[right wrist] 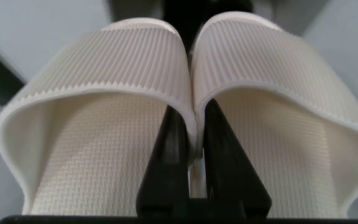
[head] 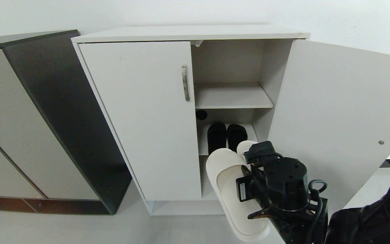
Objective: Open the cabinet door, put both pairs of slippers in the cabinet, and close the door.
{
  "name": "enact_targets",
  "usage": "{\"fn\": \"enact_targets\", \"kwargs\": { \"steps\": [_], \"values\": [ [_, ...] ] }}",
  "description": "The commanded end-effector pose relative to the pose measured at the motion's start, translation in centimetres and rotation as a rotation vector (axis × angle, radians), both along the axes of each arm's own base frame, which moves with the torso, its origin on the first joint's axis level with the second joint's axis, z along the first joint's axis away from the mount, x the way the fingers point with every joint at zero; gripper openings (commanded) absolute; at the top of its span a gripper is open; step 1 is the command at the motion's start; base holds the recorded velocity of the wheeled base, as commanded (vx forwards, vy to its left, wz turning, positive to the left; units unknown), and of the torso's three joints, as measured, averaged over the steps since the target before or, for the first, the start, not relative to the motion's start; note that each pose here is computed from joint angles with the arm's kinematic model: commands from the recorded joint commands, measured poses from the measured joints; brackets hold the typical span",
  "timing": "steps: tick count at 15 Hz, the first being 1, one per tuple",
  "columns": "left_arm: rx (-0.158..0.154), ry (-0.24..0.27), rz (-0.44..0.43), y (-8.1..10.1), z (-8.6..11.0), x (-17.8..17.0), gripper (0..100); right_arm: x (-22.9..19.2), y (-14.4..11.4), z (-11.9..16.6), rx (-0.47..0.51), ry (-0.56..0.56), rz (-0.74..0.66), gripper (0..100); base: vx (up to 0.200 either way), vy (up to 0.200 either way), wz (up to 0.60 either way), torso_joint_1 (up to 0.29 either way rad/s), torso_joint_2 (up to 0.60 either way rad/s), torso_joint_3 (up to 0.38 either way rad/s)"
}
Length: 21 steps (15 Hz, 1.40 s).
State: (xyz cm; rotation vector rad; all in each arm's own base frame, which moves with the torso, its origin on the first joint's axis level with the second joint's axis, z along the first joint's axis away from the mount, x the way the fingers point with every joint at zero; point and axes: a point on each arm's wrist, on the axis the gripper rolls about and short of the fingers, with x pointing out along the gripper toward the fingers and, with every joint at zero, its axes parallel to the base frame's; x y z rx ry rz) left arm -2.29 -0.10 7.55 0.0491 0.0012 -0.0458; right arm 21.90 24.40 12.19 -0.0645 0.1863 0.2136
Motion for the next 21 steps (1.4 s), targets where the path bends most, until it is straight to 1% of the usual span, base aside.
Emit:
{"fn": "enact_targets", "kwargs": {
  "steps": [1,2,3,4,5,6,7,8,9,10,12,15,18,21],
  "values": [
    [0.0,-0.001,0.001,0.0,0.0,0.0,0,0.4,0.3,-0.2,-0.003,-0.008,-0.005,0,0.0,0.0,0.0,0.0,0.0,0.0],
    [0.001,0.001,0.001,0.0,0.0,0.0,0,1.0,1.1,1.1,0.034,-0.05,-0.011,0,0.0,0.0,0.0,0.0,0.0,0.0],
    [0.001,0.001,0.001,0.0,0.0,0.0,0,1.6,1.9,2.4,0.05,-0.066,-0.03,0,0.0,0.0,0.0,0.0,0.0,0.0],
    [0.003,-0.001,0.0,0.0,0.0,0.0,0,2.0,2.3,3.5,0.042,-0.06,-0.072,0,0.0,0.0,0.0,0.0,0.0,0.0],
    [0.003,-0.001,0.0,0.0,0.0,0.0,0,2.3,3.4,6.0,0.076,-0.049,-0.108,0,0.0,0.0,0.0,0.0,0.0,0.0],
    [0.003,0.002,0.0,0.0,0.0,0.0,0,2.3,4.0,7.4,0.093,-0.039,-0.124,0,0.0,0.0,0.0,0.0,0.0,0.0],
    [0.003,0.001,0.001,0.0,0.0,0.0,0,2.5,4.4,8.7,0.102,-0.036,-0.151,0,0.0,0.0,0.0,0.0,0.0,0.0],
    [0.001,0.002,0.001,0.0,0.0,0.0,0,2.7,4.7,10.1,0.138,-0.042,-0.172,0,0.0,0.0,0.0,0.0,0.0,0.0],
    [0.001,-0.001,0.001,0.0,0.0,0.0,0,2.8,4.8,10.8,0.159,-0.044,-0.177,0,0.0,0.0,0.0,0.0,0.0,0.0],
    [0.003,-0.001,0.0,0.0,0.0,0.0,0,2.8,4.9,12.0,0.161,-0.047,-0.179,0,0.0,0.0,0.0,0.0,0.0,0.0],
    [0.001,0.001,0.001,0.0,0.0,0.0,0,2.9,4.9,12.7,0.165,-0.054,-0.185,0,0.0,0.0,0.0,0.0,0.0,0.0],
    [0.001,0.001,0.001,0.0,0.0,0.0,0,2.9,4.8,12.8,0.166,-0.056,-0.189,0,0.0,0.0,0.0,0.0,0.0,0.0],
    [0.001,0.001,0.001,0.0,0.0,0.0,0,3.1,4.4,14.7,0.187,-0.094,-0.193,0,0.0,0.0,0.0,0.0,0.0,0.0],
    [0.003,0.002,0.0,0.0,0.0,0.0,0,3.4,4.7,14.0,0.164,-0.08,-0.193,0,0.0,0.0,0.0,0.0,0.0,0.0]
  ]
}}
